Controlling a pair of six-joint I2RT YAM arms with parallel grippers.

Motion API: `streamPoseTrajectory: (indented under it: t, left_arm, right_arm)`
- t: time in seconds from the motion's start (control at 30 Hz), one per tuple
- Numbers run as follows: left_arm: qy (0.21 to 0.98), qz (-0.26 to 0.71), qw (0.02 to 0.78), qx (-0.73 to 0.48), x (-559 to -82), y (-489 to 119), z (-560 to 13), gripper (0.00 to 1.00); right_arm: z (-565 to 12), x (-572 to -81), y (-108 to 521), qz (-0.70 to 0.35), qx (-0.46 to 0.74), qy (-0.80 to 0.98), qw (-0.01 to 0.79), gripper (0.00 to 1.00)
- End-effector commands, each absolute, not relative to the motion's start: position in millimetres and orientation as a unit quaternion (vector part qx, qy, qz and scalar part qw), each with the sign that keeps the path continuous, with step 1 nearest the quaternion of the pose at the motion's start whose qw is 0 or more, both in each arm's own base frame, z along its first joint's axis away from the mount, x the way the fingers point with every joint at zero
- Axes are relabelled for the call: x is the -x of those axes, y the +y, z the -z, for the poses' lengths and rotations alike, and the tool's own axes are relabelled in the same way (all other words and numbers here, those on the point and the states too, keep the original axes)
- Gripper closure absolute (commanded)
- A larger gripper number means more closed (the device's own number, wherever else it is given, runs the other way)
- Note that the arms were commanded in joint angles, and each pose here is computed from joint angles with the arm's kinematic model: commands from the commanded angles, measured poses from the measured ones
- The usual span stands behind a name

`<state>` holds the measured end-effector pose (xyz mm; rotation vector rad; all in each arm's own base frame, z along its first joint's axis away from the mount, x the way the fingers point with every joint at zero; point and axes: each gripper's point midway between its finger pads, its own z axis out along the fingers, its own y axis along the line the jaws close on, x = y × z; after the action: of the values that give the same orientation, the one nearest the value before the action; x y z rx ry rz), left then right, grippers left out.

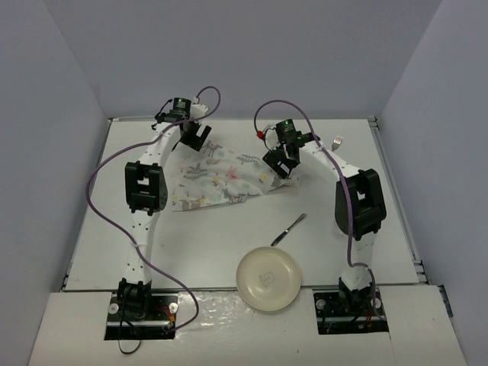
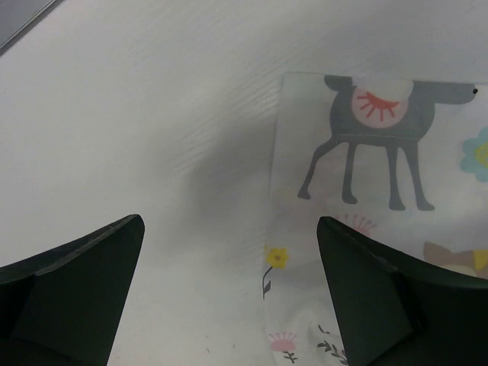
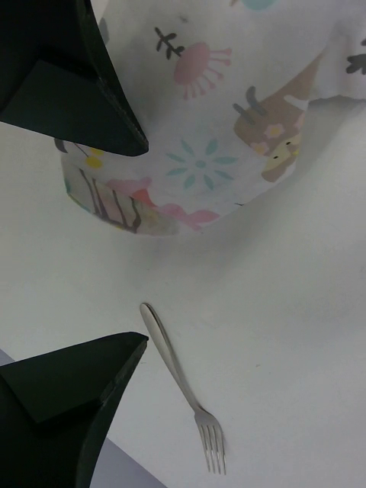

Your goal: Set the dinner table for one person

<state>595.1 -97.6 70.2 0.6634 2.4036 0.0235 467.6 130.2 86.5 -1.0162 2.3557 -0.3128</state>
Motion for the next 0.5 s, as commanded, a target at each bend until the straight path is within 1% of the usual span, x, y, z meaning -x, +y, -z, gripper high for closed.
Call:
streamPoseTrajectory:
  t: [0.0,0.17,0.27,0.47]
  left_arm:
    - [0.904,0.028,0.321,-0.281,-594,-109,-92,0.03]
    - [0.899,0.036,0.301,-0.315,-587,-118,-80,0.03]
    - [0.904,0.058,0.260,-0.334,-570,-121,-60,0.03]
    - [0.886,0.162,0.157,-0.406,-503,-140,-40,0.12]
  right_arm:
    - [-137,-466,130,0.122,0.370,0.856,0.339,0.02]
    - [-129,-469,132,0.115,0.364,0.860,0.339,0.02]
    - [-128,-472,136,0.115,0.360,0.861,0.340,0.02]
    - [-141,-467,139,0.120,0.362,0.855,0.352,0.01]
